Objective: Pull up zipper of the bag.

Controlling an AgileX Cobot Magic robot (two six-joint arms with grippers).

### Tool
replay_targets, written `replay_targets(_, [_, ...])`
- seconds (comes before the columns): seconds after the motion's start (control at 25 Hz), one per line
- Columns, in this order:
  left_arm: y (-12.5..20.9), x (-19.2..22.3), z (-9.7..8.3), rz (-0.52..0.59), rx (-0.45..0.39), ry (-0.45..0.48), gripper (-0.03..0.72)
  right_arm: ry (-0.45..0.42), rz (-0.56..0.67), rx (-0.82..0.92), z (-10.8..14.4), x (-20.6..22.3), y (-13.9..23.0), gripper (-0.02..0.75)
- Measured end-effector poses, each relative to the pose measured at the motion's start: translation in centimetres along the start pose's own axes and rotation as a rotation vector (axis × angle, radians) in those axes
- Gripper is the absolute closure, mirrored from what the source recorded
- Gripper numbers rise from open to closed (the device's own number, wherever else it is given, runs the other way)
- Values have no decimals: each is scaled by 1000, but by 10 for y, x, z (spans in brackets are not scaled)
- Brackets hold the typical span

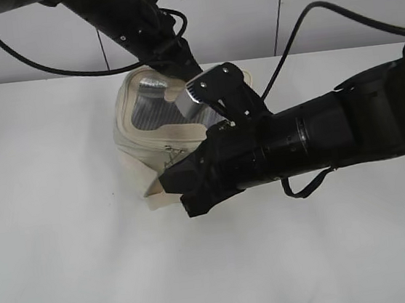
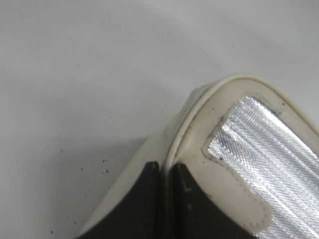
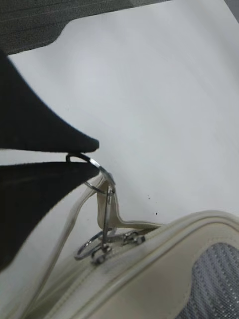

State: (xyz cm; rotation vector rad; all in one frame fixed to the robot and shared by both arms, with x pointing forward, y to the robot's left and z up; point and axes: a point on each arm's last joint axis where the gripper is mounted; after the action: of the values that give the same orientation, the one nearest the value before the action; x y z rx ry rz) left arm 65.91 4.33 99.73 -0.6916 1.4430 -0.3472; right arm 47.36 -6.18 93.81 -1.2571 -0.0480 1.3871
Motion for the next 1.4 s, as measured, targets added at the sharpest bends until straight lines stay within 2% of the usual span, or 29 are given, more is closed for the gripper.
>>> replay_targets(0.12, [-1, 0, 0, -1, 4, -4, 644, 31, 6, 29, -2, 1, 1, 695])
replay_targets(0.2, [-1, 0, 0, -4, 2, -7, 633, 36, 1, 82, -1, -2, -1, 652])
replay_targets(0.32, [-2, -1, 2, -32, -35, -14, 529, 41, -2, 105, -1, -13, -6, 491])
replay_targets(0.4, [-2, -4, 4, -47, -70, -15, 438, 58, -17, 134, -6, -29, -14, 338])
replay_targets(0.44, [-3, -7, 4, -51, -85, -15, 400, 64, -22, 154, -9, -36, -16, 288])
replay_targets(0.52, [-4, -18, 5, -61, -128, -20, 372, 61, -20, 196, -15, -53, -21, 216])
replay_targets(0.68, [-15, -64, 5, -118, -204, -77, 398, 80, 28, 280, -31, -86, -22, 178])
replay_targets(0.8, [-19, -97, -5, -150, -226, -112, 436, 124, 56, 334, -36, -114, -21, 177])
replay_targets(0.92, [-15, -119, -23, -136, -253, -150, 452, 196, 85, 365, -30, -142, -18, 180])
replay_targets(1.08, [2, -149, -58, -120, -302, -235, 457, 274, 107, 406, -11, -178, -10, 181])
replay_targets(1.2, [22, -176, -95, -117, -332, -313, 457, 301, 79, 416, 6, -204, -4, 181])
replay_targets(1.4, [62, -229, -175, -177, -389, -434, 457, 338, 69, 382, 33, -244, 16, 181])
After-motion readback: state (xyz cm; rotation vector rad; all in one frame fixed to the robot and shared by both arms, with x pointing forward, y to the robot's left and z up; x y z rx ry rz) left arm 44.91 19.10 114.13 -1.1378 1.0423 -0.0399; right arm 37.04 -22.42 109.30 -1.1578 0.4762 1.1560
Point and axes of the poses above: a point on each arm's last joint axis where the gripper is mounted, x pointing out along that axis toward the gripper, z along the wrist's bending axis when the last joint is at zero, y = z × x, and after that the axes turned 14 degrees about x, right-handed
